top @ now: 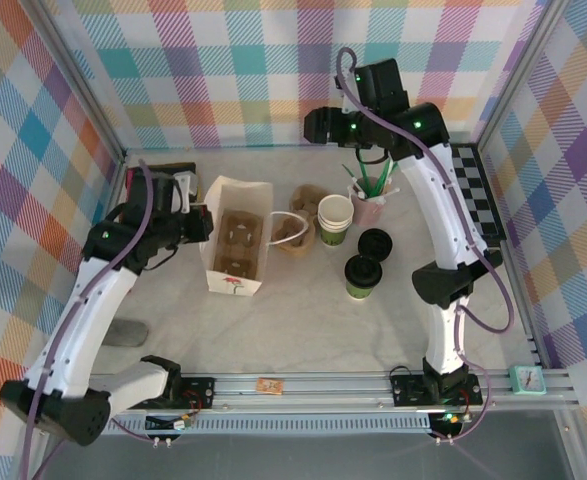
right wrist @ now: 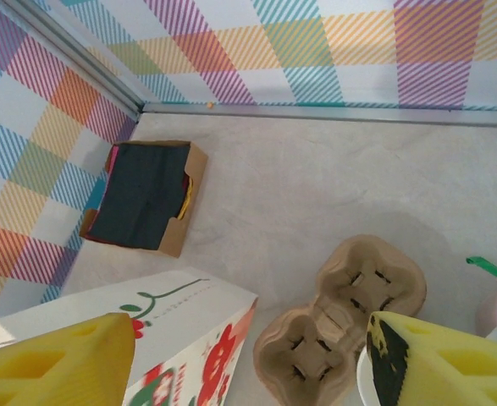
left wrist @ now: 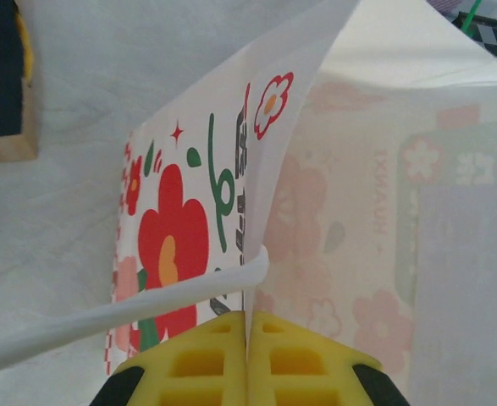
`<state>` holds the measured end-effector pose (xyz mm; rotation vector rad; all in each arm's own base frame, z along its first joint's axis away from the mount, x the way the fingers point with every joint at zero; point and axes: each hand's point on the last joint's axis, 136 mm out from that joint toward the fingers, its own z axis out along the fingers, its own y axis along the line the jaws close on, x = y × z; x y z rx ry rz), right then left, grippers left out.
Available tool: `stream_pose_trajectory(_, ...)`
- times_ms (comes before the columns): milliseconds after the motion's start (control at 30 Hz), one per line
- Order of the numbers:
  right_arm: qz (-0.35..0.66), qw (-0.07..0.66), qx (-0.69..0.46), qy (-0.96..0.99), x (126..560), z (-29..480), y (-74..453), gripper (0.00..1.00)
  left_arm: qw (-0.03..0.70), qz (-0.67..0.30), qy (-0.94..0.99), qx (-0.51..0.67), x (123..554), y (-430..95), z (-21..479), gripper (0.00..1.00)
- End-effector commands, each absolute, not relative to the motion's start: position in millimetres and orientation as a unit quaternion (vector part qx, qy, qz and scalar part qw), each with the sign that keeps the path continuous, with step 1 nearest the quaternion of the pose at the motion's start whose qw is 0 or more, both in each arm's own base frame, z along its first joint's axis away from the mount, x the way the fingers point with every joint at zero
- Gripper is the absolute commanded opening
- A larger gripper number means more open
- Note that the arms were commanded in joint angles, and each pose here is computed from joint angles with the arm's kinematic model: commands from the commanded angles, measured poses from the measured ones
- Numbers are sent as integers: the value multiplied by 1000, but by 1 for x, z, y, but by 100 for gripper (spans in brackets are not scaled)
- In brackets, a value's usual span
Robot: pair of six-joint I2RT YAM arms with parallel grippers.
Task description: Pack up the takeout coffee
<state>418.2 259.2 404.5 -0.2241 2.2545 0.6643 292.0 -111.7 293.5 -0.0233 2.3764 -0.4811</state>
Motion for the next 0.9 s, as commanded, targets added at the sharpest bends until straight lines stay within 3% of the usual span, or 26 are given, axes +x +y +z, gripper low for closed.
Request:
stream_pose_trajectory(0,266,359,-96,889,408,401,257,75,326,-217,920,-24,294,-118,300,0)
stream_pose_trajectory(500,239,281,-127,921,362,373,246,77,264,-247,929,-76,289,-124,300,0)
stream_pose_trajectory(867,208,277,-117,931,329,356,218,88,277,-255,921,-105,268,-124,292,0)
